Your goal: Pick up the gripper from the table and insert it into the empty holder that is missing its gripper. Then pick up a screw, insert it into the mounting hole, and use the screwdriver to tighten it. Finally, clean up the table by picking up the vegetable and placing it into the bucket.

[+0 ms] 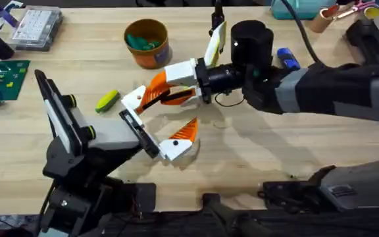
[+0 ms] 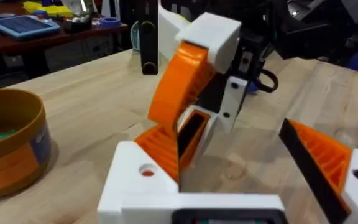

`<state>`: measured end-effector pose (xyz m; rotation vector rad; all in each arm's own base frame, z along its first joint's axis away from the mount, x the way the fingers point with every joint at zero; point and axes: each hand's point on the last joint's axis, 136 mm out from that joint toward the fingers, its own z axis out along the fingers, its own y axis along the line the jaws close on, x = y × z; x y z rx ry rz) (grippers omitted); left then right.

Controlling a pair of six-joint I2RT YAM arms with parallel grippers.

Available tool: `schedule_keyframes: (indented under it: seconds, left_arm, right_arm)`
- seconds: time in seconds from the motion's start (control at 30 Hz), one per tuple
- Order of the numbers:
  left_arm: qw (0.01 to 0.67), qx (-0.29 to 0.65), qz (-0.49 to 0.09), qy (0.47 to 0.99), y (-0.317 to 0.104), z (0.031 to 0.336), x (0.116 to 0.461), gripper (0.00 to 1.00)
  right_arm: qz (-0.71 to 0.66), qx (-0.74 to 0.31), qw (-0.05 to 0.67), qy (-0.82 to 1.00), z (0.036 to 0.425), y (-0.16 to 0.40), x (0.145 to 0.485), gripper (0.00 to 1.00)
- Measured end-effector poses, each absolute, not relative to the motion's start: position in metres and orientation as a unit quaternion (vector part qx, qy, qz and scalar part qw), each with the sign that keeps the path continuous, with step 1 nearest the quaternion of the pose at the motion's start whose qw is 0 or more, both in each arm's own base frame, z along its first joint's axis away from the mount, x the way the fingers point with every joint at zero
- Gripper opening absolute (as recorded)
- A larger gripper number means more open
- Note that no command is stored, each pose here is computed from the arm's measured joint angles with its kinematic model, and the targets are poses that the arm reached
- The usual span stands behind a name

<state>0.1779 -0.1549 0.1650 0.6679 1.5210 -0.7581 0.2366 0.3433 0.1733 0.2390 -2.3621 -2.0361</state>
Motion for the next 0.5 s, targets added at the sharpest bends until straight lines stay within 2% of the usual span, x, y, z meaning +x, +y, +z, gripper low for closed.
schedule_keyframes:
  seconds: [0.2,0.5]
  left_arm:
    - [0.611,0.29,-0.329,0.659,-0.1551,0.165,0.1776,0.99]
    - [0.611,0.29,-0.33,0.659,-0.1552,0.165,0.1775,0.991]
  right_arm:
    - [-0.652,0.078,0.009,-0.755,0.1736,0.3427,0.2361,0.98]
    - [-0.652,0.073,0.006,-0.755,0.1736,0.3398,0.2402,0.995]
